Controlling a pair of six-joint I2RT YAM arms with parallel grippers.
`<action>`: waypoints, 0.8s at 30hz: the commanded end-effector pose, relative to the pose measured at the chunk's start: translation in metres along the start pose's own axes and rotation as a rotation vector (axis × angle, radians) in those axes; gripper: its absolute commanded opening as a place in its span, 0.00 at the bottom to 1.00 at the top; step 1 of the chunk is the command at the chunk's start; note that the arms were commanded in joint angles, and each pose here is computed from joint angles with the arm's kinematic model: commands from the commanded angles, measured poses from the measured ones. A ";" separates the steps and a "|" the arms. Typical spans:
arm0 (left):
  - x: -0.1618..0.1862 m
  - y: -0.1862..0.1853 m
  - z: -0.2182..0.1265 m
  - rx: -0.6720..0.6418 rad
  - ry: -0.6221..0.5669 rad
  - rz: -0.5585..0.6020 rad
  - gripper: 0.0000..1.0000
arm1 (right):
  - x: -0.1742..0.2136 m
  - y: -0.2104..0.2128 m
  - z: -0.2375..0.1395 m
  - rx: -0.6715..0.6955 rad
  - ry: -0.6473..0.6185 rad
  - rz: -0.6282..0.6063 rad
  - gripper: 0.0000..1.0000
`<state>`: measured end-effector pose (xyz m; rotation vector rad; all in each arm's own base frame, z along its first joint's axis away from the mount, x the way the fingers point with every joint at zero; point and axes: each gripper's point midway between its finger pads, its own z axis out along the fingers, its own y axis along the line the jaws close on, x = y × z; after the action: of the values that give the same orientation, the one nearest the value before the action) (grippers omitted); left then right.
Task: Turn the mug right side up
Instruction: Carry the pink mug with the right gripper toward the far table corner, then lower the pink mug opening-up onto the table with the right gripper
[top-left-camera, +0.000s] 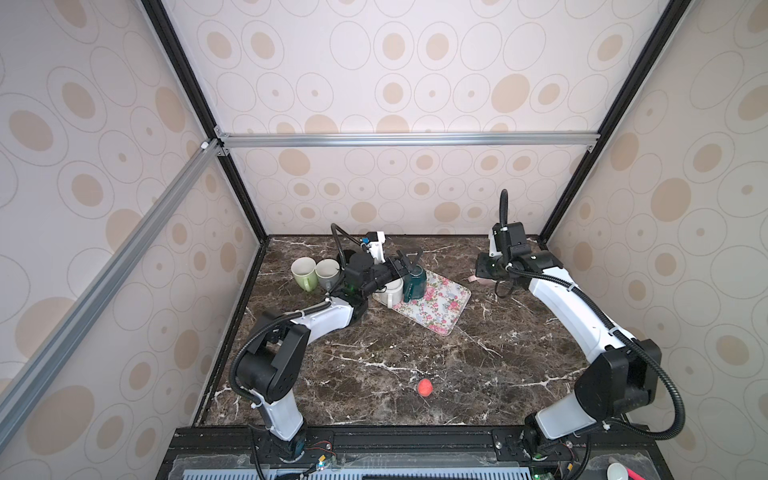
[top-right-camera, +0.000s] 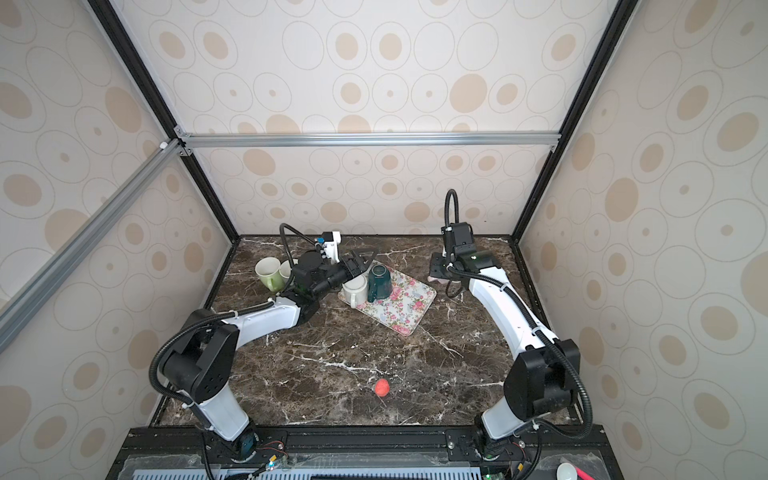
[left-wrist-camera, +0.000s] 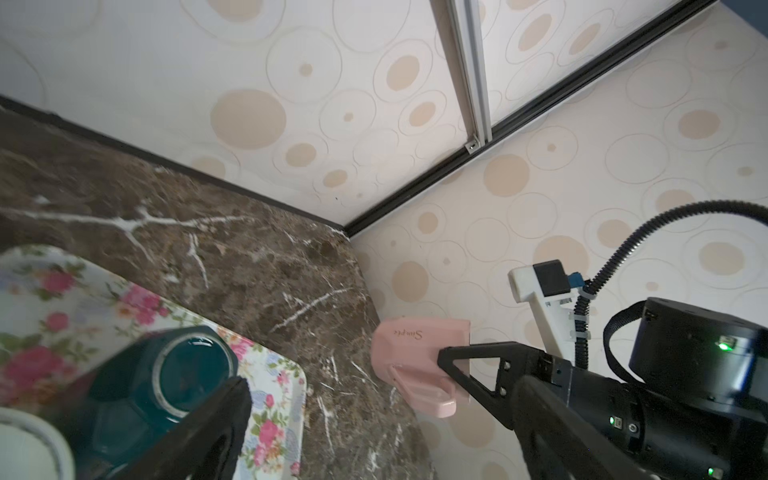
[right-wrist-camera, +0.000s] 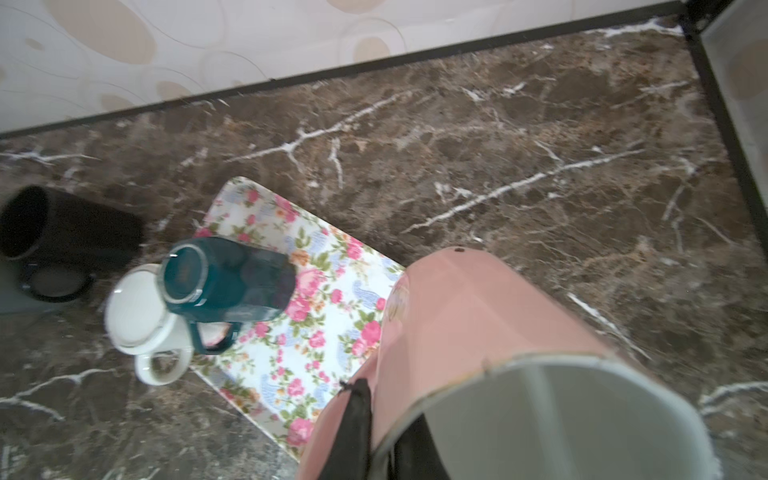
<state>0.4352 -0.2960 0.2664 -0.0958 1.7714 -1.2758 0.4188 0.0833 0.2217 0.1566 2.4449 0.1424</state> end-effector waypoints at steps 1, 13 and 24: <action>-0.029 0.012 -0.008 -0.185 -0.060 0.236 0.98 | -0.014 -0.025 0.003 0.068 0.020 -0.026 0.00; -0.057 0.045 -0.016 -0.419 -0.113 0.393 0.98 | -0.046 -0.073 0.064 0.197 0.151 -0.025 0.00; -0.064 0.026 -0.024 -0.388 -0.080 0.483 0.98 | -0.056 -0.126 0.102 0.272 0.235 0.030 0.00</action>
<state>0.4671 -0.2289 0.2608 -0.0109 1.8412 -0.5678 0.5164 -0.0291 0.1462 0.3181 2.7025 -0.1102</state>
